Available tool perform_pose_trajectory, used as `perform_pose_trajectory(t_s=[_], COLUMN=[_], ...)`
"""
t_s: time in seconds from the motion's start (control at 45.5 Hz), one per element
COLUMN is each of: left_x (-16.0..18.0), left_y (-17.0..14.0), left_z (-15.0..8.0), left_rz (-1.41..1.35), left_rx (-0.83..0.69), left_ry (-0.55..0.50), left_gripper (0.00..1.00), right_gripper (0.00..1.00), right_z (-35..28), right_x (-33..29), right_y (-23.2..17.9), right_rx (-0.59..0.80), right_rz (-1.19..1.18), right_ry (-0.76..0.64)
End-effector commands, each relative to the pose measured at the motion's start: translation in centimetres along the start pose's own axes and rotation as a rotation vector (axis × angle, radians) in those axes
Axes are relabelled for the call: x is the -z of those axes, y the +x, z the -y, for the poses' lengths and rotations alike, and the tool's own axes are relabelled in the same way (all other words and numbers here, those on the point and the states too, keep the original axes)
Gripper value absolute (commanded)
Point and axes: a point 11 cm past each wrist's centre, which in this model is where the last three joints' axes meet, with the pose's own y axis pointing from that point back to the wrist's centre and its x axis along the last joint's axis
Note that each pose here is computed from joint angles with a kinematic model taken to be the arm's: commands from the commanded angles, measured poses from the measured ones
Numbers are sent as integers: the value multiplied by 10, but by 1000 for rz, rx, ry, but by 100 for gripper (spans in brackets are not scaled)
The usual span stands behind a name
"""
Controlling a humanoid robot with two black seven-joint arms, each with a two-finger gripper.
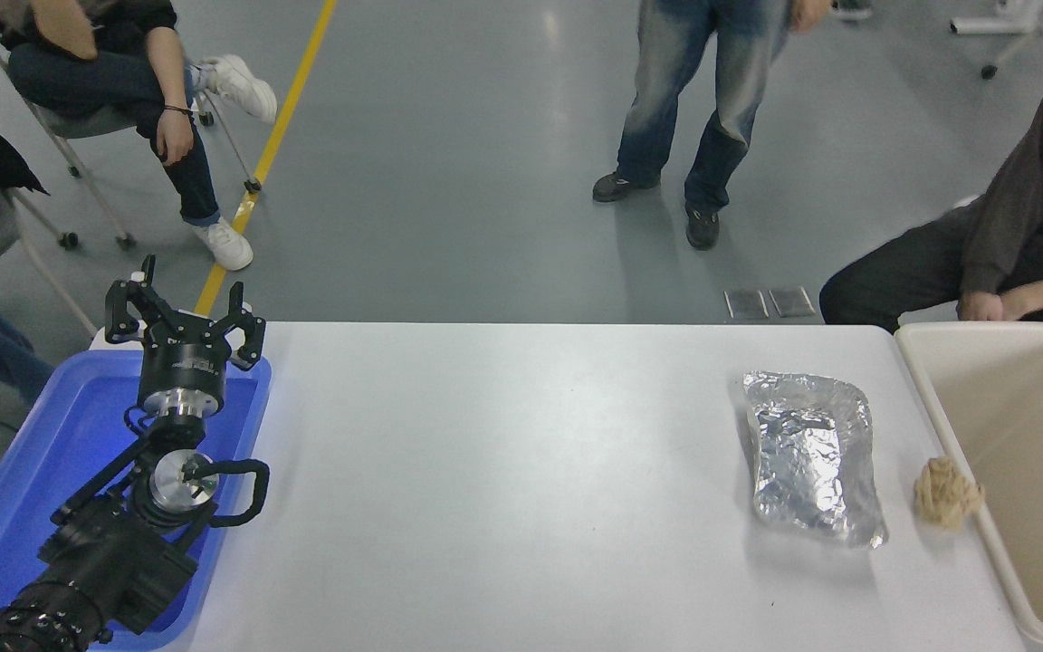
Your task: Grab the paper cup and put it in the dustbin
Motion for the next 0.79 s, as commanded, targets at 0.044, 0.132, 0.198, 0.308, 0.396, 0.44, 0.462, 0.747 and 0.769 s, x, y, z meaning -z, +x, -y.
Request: perform_pose_trajectory(t_s=[0.044,0.132,0.198,0.308,0.396,0.44,0.462,0.747,0.769], left_x=[0,0,0,0,0,0,0,0,0], left_y=[0,0,0,0,0,0,0,0,0], left_z=[0,0,0,0,0,0,0,0,0], left_rz=[0,0,0,0,0,0,0,1,0], left_rx=[0,0,0,0,0,0,0,-1,0], left_ry=[0,0,0,0,-2,-2,0,-2,0], left_gripper=[99,99,99,99,99,99,99,99,99], right_gripper=[0,0,0,0,0,0,0,59,77], right_z=[96,123,138,155,162,163,164,165,166], right_x=[-31,-25,-25,-18,-18,-21,-21,-21,-20], right_y=[-79,-102,-116,-135,-144,-147,-147,-144,-143], right_rx=[-29,-55,-68,-94,-127,-132,-136,-162,-164], right_rz=[100,95,86,88,114,123,126,167,176], right_ry=[-62,-77,-102,-111,-117,-125,-127,-129,-124])
